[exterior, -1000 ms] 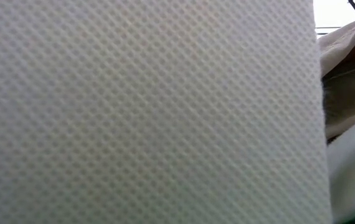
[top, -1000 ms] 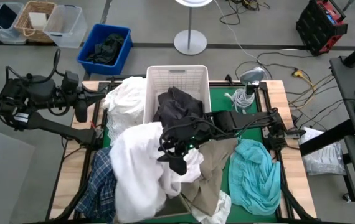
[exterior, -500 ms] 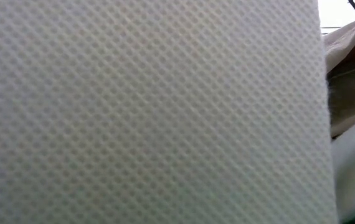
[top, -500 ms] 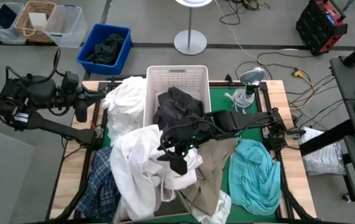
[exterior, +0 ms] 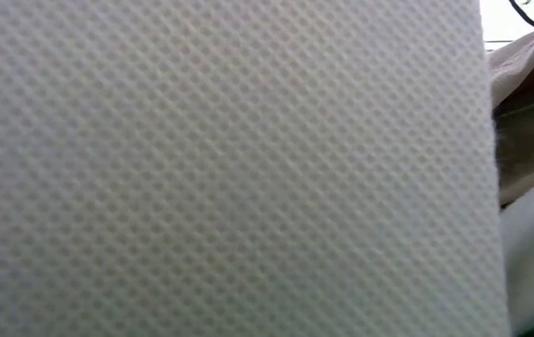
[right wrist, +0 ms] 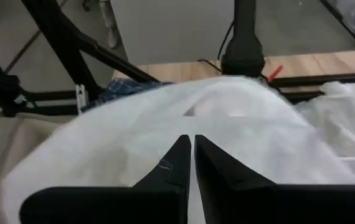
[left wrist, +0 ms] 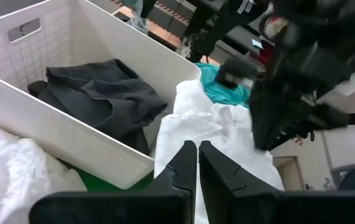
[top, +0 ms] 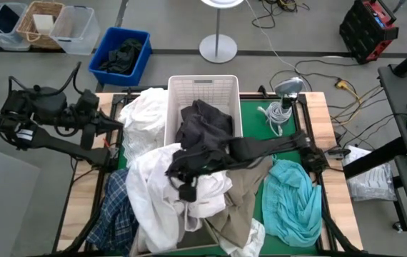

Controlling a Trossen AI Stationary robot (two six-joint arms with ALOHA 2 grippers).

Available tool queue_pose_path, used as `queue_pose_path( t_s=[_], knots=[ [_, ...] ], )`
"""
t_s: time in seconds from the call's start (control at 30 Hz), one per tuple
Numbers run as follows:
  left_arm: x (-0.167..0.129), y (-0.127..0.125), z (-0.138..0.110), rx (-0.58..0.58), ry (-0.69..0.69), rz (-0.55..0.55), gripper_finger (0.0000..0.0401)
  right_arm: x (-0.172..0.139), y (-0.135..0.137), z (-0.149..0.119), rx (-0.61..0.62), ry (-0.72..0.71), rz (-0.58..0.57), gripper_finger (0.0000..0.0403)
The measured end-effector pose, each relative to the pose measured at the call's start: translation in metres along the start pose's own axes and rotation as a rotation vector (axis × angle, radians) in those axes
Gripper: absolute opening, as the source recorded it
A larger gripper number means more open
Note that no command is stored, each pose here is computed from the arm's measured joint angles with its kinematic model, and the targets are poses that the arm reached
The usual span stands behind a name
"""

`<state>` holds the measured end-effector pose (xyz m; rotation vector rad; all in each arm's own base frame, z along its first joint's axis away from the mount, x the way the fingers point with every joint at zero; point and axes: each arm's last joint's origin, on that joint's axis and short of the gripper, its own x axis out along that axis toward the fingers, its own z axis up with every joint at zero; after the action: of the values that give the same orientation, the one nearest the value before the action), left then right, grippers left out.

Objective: Sort clothes
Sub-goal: Put the white polo shirt into the brown laundry organizer

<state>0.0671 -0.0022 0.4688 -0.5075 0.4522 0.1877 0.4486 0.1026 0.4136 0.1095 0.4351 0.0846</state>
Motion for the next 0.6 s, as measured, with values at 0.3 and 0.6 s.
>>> queue_pose_path(
  t_s=[0.3,0.6],
  knots=[
    [0.001,0.000,0.001,0.046,-0.009,0.024,0.0000,0.060,0.002,-0.041,0.028,0.139,0.039,0.0009],
    [0.000,0.001,0.000,0.055,-0.005,0.029,0.0000,0.058,0.034,-0.079,-0.147,0.432,0.200,0.0009]
  ],
)
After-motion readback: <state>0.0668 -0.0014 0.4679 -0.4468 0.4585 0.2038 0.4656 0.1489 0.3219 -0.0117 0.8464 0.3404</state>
